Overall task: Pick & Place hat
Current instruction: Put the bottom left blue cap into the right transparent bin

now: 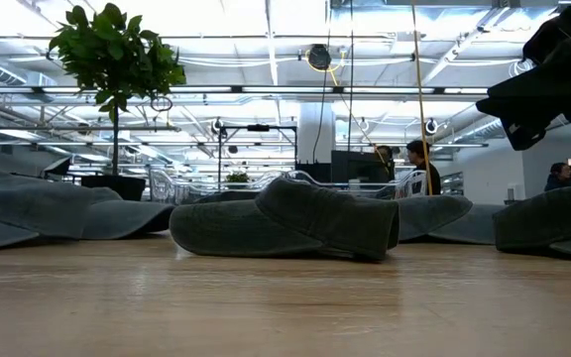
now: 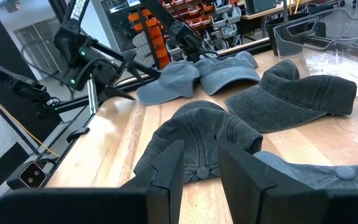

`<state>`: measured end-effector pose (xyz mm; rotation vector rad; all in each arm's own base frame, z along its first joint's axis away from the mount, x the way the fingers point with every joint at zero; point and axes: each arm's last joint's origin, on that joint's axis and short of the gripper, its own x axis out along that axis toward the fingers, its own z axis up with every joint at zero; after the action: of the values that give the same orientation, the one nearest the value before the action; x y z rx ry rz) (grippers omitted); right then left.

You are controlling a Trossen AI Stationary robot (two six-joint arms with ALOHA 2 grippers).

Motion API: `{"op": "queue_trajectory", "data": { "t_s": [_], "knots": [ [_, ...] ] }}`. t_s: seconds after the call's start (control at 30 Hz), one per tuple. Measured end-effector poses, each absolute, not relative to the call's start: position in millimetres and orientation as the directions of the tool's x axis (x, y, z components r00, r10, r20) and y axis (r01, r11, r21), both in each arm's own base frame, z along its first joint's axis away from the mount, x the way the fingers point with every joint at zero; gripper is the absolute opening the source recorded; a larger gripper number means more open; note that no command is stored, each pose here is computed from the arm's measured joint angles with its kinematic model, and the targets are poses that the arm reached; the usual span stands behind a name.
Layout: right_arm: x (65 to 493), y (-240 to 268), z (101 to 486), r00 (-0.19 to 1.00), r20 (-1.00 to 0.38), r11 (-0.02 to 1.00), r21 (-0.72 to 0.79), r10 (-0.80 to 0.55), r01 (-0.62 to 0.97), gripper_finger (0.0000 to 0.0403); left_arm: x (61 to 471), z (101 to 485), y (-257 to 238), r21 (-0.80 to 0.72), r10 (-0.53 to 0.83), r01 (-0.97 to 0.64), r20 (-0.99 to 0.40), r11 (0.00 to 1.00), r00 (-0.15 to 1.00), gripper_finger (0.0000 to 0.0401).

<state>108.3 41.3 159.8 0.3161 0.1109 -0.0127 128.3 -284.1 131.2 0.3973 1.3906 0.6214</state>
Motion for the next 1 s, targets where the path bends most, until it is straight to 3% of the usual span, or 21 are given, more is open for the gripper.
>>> {"op": "queue_trajectory", "data": {
  "t_s": [0.3,0.43,0.7,0.9,1.0],
  "knots": [
    [108,41,160,0.994,-0.111,0.950,0.309,0.005,0.029,0.0089,131,112,-280,0.694,0.715,-0.204,-0.697,0.691,0.053,0.0286],
    [108,41,160,0.994,-0.111,0.951,0.309,0.005,0.030,0.0089,131,114,-278,0.708,0.739,-0.237,-0.669,0.665,0.077,0.0223],
    [108,41,160,0.994,-0.111,0.951,0.309,0.005,0.030,0.0089,130,114,-279,0.708,0.741,-0.237,-0.664,0.665,0.097,0.0026],
    [108,41,160,0.994,-0.111,0.951,0.309,0.005,0.030,0.0089,128,124,-281,0.728,0.763,-0.263,-0.644,0.633,0.053,0.0014],
    [108,41,160,0.994,-0.111,0.951,0.309,0.005,0.030,0.0089,129,140,-292,0.667,0.711,-0.289,-0.698,0.687,0.081,0.0011]
  ]
}}
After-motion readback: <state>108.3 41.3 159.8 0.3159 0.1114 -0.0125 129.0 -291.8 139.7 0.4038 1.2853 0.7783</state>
